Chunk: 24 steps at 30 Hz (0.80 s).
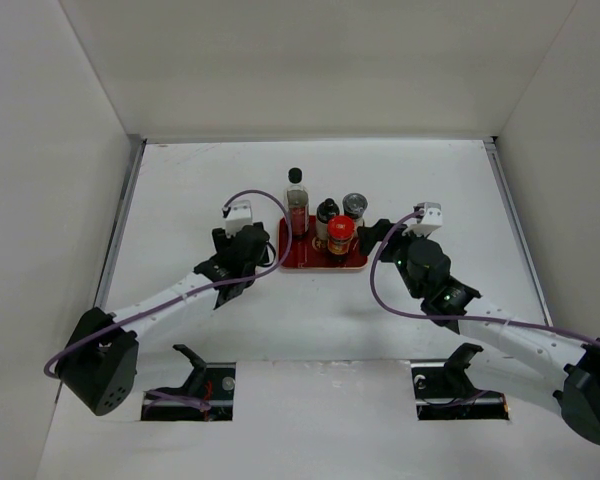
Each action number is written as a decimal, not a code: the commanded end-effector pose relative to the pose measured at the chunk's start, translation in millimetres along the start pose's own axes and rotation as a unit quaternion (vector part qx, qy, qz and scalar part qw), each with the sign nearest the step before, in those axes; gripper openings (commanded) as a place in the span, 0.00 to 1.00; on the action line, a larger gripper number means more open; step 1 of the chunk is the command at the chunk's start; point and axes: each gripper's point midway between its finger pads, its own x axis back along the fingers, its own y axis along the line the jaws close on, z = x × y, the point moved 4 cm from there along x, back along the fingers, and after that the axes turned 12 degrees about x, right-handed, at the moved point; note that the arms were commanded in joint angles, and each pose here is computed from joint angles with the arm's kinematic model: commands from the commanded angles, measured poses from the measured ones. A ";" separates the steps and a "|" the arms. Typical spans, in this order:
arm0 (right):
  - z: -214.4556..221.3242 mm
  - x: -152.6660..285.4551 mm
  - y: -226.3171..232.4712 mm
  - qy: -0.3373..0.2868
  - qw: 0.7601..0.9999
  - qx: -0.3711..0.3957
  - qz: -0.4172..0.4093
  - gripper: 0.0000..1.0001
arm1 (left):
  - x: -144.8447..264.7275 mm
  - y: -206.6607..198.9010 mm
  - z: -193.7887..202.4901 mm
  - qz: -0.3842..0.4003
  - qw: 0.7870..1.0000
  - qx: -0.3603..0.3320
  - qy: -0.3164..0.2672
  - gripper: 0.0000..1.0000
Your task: Organize the condiment bottles
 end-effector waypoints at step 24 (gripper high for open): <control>-16.7 0.9 4.9 -0.033 0.999 -0.022 -0.014 1.00 | 45.4 -105.0 -84.5 0.135 0.987 0.041 -0.073 0.32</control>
